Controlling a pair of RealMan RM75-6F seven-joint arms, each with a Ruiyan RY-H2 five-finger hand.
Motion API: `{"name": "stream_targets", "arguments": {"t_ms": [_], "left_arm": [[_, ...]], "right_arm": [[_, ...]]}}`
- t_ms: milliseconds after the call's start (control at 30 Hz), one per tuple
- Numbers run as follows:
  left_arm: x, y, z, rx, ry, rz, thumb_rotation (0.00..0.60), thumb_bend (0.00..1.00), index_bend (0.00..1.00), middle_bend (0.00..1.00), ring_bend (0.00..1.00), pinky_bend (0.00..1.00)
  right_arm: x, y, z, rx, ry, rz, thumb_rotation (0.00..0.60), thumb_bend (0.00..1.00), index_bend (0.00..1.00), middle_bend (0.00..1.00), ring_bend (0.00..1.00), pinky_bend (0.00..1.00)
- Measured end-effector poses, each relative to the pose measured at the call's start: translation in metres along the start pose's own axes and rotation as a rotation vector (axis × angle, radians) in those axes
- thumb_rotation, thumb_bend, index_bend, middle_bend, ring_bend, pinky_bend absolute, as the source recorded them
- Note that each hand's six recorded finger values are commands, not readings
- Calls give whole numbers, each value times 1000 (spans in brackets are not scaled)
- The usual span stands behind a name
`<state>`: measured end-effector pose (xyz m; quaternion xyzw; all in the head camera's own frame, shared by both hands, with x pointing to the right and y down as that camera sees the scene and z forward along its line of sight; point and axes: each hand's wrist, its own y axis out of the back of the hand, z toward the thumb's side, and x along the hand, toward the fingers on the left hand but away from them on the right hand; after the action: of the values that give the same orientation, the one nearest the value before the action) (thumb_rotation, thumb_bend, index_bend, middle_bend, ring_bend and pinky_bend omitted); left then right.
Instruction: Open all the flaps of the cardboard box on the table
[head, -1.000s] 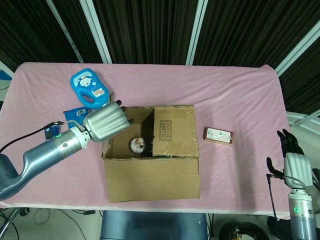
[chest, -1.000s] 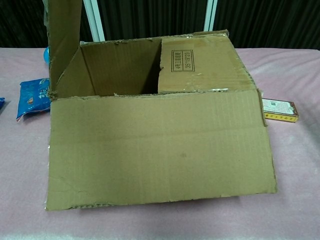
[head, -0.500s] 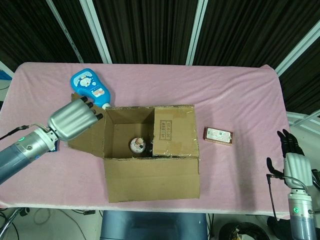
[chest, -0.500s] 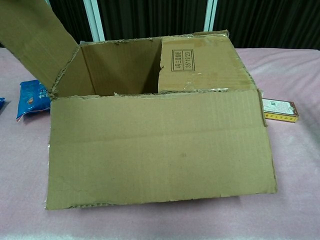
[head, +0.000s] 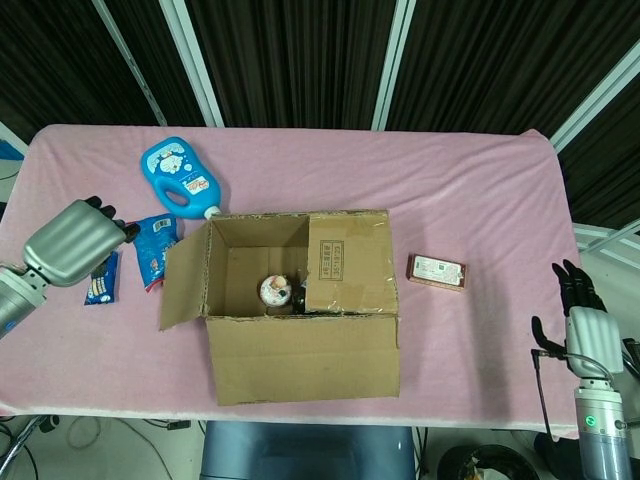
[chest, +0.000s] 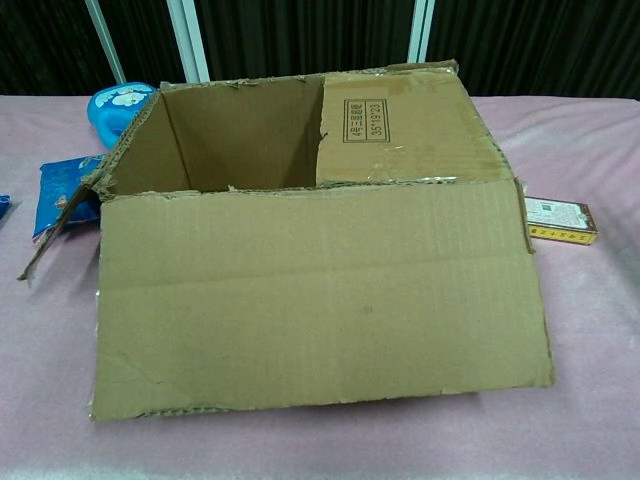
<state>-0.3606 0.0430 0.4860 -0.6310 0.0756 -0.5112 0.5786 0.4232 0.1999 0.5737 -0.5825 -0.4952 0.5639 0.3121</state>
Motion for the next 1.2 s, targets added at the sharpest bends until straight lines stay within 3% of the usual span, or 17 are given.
{"name": "stream_targets", "arguments": {"t_ms": [33, 100, 167, 267, 333, 567, 700, 867, 1033, 1200], "left_arm": [[-3, -3, -1, -17, 12, 10, 600, 604, 368, 543, 385, 386], [-9, -9, -4, -66, 43, 45, 600, 501, 315, 457, 317, 316], [-17, -15, -5, -118, 75, 85, 600, 378, 234, 294, 186, 176], [-33, -29, -5, -207, 141, 158, 600, 246, 100, 74, 27, 20], [-49, -45, -2, -270, 198, 197, 600, 201, 40, 10, 0, 0], [-98, -101, 18, -444, 401, 253, 600, 134, 0, 0, 0, 0], [-117, -130, 26, -491, 489, 231, 600, 133, 0, 0, 0, 0], [-127, -149, 28, -494, 536, 229, 600, 133, 0, 0, 0, 0], [-132, -161, 27, -500, 551, 236, 600, 133, 0, 0, 0, 0], [-131, -166, 24, -542, 552, 235, 600, 134, 0, 0, 0, 0]], "right_arm": [[0, 0, 0, 4, 2, 2, 600, 468, 0, 0, 0, 233], [0, -1, 1, 9, 5, 5, 600, 468, 0, 0, 0, 234], [1, -1, 2, 8, 7, 7, 600, 468, 0, 0, 0, 233], [1, -1, 2, 16, 9, 10, 600, 468, 0, 0, 0, 233], [1, -1, 2, 23, 11, 12, 600, 456, 0, 0, 0, 233], [-1, 2, 4, 65, 24, 7, 600, 267, 0, 0, 0, 233], [-4, 7, 12, 86, 59, 0, 600, 243, 0, 0, 0, 234], [-12, 15, 35, 132, 150, -3, 600, 247, 0, 0, 0, 233], [-30, 24, 84, 164, 290, 2, 600, 353, 0, 0, 0, 233], [-52, 22, 146, 192, 456, 52, 600, 615, 69, 39, 1, 233]]}}
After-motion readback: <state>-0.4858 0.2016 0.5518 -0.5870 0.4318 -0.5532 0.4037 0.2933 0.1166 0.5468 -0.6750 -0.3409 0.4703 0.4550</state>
